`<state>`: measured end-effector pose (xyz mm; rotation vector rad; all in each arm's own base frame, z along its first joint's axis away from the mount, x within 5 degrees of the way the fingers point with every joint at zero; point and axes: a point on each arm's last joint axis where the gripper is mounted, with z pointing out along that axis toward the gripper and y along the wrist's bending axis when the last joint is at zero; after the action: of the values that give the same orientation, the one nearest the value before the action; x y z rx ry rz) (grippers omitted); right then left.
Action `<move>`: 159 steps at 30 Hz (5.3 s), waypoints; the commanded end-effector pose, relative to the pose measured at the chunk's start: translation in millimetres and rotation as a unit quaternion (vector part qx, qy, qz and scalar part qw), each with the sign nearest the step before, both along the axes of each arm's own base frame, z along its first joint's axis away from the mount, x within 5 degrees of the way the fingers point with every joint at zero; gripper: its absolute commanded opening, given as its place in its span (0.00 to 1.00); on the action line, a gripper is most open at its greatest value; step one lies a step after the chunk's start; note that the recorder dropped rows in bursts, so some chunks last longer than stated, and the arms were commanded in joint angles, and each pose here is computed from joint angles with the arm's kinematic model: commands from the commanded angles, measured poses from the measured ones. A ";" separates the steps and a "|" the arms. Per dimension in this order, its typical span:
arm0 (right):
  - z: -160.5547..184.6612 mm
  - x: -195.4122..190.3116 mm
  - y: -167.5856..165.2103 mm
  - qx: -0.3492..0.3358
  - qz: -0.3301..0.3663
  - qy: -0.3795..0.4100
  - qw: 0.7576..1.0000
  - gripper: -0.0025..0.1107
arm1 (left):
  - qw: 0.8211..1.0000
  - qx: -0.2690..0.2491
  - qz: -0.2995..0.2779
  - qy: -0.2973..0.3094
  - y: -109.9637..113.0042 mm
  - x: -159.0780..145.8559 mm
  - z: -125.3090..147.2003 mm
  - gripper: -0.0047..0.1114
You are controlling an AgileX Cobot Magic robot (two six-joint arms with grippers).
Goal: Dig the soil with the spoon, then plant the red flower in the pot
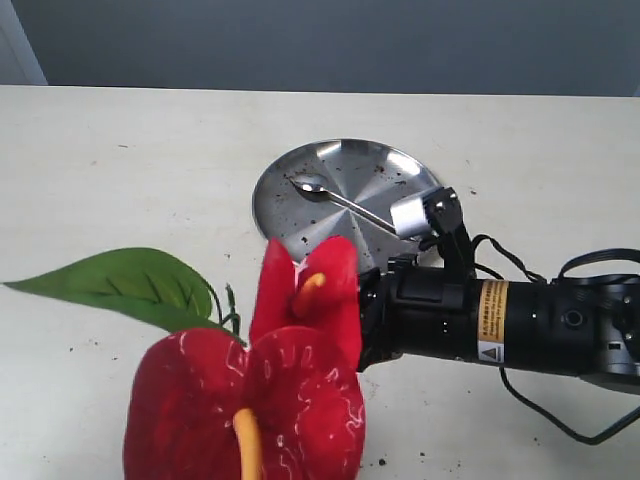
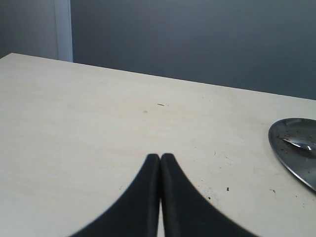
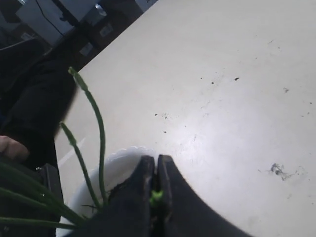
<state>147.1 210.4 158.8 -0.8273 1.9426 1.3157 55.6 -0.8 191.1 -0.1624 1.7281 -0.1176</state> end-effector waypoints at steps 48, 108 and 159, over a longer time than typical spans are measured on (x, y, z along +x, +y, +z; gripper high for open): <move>12.1 -7.3 58.0 -0.166 0.037 -0.068 0.983 0.02 | 1.000 0.001 0.000 -0.008 0.1 -0.1 0.7 0.04; 55.9 13.2 120.1 -0.139 0.090 -0.222 0.961 0.23 | 1.000 0.001 0.000 -0.008 0.1 -0.1 0.7 0.04; 60.5 -5.5 131.6 -0.120 0.091 -0.162 0.975 0.52 | 1.000 0.001 0.000 -0.008 0.1 -0.1 0.7 0.04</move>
<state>141.2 343.5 219.9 -1.2826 1.8064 0.9955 55.6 -0.8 191.1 -0.1624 1.7281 -0.1176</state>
